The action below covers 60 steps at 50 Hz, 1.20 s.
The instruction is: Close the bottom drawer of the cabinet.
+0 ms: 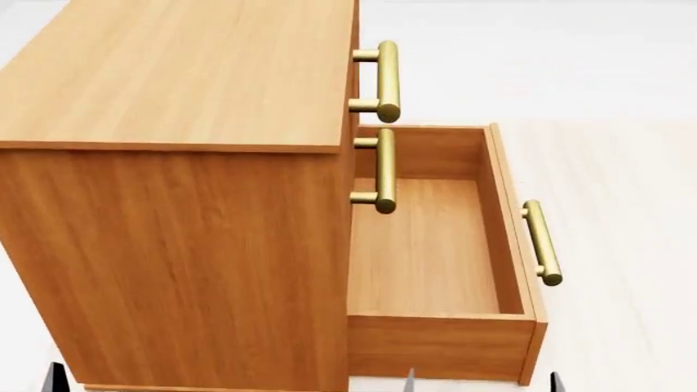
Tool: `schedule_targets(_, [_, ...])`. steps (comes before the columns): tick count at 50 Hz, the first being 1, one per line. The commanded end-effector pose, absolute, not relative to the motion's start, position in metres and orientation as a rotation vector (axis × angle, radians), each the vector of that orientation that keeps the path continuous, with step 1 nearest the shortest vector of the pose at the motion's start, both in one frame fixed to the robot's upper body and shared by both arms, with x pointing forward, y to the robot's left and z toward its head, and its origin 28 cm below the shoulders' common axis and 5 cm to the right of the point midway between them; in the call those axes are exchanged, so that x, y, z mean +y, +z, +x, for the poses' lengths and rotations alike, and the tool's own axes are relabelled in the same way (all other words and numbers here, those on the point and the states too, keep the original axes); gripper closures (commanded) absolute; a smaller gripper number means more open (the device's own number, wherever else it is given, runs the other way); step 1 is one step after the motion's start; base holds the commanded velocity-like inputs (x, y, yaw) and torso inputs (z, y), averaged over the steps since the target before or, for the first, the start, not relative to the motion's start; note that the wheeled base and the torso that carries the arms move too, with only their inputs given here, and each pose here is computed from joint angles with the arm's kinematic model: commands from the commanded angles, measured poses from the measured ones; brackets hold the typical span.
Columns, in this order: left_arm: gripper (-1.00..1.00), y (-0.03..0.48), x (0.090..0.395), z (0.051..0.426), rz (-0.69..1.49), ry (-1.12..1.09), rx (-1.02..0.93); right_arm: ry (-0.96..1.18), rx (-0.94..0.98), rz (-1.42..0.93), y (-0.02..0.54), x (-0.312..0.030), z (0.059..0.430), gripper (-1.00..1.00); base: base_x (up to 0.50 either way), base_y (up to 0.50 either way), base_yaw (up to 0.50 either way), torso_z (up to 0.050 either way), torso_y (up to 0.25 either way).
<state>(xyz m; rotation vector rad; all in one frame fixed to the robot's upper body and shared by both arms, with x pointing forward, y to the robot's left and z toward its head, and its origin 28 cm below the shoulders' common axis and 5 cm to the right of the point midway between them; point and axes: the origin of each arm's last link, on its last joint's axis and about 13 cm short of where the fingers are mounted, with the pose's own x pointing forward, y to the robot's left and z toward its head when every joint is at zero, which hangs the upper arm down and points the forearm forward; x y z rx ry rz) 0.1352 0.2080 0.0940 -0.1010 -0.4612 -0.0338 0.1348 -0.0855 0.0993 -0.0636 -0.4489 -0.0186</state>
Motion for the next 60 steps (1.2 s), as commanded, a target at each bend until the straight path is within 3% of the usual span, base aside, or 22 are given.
schedule_targets(1, [-1.00, 0.091, 0.209, 0.137, -0.084, -0.029, -0.467, -0.040, -0.448, -0.066, 0.095, -0.090, 0.142, -1.00, 0.00, 0.00, 0.00, 0.000, 0.000])
schedule_targets(60, [-1.00, 0.085, 0.206, 0.138, -0.078, -0.034, -0.446, -0.063, -0.366, -0.073, 0.087, -0.097, 0.155, -1.00, 0.06, 0.00, 0.00, 0.000, 0.000])
